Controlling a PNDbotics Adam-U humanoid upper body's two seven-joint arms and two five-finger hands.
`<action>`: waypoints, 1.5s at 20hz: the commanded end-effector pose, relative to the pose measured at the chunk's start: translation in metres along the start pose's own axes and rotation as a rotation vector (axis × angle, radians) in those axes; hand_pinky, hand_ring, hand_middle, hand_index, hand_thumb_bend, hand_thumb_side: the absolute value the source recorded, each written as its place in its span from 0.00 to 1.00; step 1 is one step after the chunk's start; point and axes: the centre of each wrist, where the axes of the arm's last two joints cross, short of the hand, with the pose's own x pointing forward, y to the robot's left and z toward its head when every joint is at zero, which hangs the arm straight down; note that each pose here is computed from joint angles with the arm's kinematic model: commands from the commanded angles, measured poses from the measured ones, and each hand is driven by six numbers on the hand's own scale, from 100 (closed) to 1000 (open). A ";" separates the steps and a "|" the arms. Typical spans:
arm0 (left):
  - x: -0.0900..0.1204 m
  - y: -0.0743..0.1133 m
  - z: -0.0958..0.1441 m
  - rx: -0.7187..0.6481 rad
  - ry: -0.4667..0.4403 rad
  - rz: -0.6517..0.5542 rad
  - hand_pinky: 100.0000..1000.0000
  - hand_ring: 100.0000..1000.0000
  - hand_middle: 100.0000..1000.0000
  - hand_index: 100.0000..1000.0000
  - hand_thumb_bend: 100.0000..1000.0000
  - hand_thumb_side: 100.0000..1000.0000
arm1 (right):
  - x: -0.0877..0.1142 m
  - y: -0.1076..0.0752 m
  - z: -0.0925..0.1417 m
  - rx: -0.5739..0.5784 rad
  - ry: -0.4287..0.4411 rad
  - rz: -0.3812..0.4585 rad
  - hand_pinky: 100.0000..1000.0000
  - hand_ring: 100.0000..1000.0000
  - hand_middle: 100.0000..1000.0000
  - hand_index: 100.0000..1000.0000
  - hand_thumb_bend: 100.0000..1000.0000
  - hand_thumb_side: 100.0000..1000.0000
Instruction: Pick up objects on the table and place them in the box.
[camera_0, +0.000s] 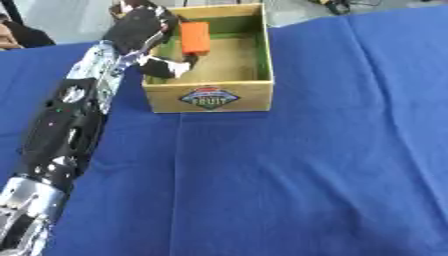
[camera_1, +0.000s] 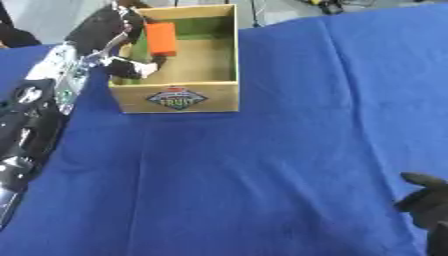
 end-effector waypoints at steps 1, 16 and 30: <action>-0.007 0.010 -0.003 -0.012 -0.002 -0.040 0.00 0.26 0.22 0.37 0.00 0.51 | 0.004 0.000 -0.005 0.004 -0.030 -0.006 0.72 0.44 0.36 0.45 0.00 0.42; -0.009 0.005 0.000 -0.017 0.039 -0.083 0.08 0.59 0.80 1.00 0.00 0.76 | 0.004 0.001 -0.007 0.006 -0.032 -0.016 0.72 0.44 0.36 0.45 0.00 0.42; 0.001 0.048 -0.006 0.367 0.052 0.125 0.02 0.48 0.67 0.95 0.00 0.77 | 0.004 0.000 -0.004 -0.003 -0.011 -0.012 0.72 0.44 0.36 0.45 0.00 0.42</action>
